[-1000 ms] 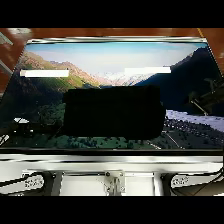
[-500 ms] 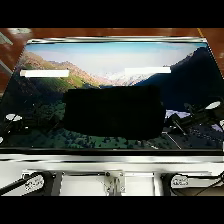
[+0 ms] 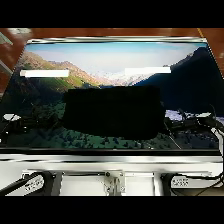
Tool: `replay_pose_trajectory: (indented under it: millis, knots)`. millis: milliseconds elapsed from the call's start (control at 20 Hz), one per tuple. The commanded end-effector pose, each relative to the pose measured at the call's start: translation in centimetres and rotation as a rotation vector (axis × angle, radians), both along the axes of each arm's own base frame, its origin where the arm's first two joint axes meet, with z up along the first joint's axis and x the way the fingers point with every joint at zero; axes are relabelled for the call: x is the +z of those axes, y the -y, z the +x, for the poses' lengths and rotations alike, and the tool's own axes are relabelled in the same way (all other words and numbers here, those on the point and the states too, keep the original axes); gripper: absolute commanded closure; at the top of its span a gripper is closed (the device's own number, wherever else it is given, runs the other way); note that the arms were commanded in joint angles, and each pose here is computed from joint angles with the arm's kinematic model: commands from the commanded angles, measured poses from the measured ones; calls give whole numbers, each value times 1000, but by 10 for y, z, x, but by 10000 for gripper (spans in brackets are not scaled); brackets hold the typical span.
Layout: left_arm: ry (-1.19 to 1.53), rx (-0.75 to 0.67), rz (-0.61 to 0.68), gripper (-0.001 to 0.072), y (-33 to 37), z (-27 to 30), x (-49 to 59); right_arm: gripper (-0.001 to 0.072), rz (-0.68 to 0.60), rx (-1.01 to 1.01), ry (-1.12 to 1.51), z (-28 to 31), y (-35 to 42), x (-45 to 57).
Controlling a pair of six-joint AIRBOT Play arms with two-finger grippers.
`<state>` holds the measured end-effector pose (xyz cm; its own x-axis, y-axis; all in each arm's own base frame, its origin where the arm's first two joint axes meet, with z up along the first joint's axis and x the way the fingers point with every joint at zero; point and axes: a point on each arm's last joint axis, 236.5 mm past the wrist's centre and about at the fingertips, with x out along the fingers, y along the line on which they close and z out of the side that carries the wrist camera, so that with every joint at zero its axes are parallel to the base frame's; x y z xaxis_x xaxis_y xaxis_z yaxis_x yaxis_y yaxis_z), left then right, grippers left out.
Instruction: Fold the shirts.
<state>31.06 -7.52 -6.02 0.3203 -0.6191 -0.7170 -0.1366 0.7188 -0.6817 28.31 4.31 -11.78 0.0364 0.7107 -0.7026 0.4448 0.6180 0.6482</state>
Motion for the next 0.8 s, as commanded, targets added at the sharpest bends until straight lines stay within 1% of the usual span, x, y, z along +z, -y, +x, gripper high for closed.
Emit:
replay_pose_trajectory:
  millis: [0, 100, 150, 250, 300, 350, 450, 500, 550, 600, 650, 750]
  knots:
    - [90, 23, 58, 672, -13, 23, 18, 652, 51, 86, 91, 10, -25, 26]
    - [264, 28, 116, 673, -24, 55, 76, 653, 14, 181, 275, 34, -26, 78]
    - [387, 26, 150, 672, -29, 71, 123, 653, -30, 221, 413, 51, -24, 117]
    - [683, 34, 237, 672, -34, 88, 244, 652, -160, 240, 776, 85, -22, 241]
    - [844, 37, 285, 671, -33, 84, 313, 652, -229, 226, 972, 90, -23, 313]
    - [1022, 46, 343, 671, -30, 69, 388, 652, -345, 195, 1187, 83, -22, 393]
    - [1305, 56, 478, 671, -20, 13, 504, 652, -637, 120, 1538, 33, -15, 523]
    - [1394, 73, 561, 671, -19, -18, 542, 653, -770, 35, 1655, -1, -8, 572]
    - [1414, 119, 629, 672, -25, -40, 560, 652, -869, -37, 1726, -31, -3, 602]
    - [1387, 178, 674, 672, -35, -56, 566, 652, -942, -97, 1762, -59, 2, 619]
    - [1338, 224, 721, 672, -46, -70, 563, 652, -987, -150, 1780, -81, 5, 629]
    - [1287, 215, 771, 672, -47, -94, 552, 653, -991, -197, 1788, -109, 2, 633]
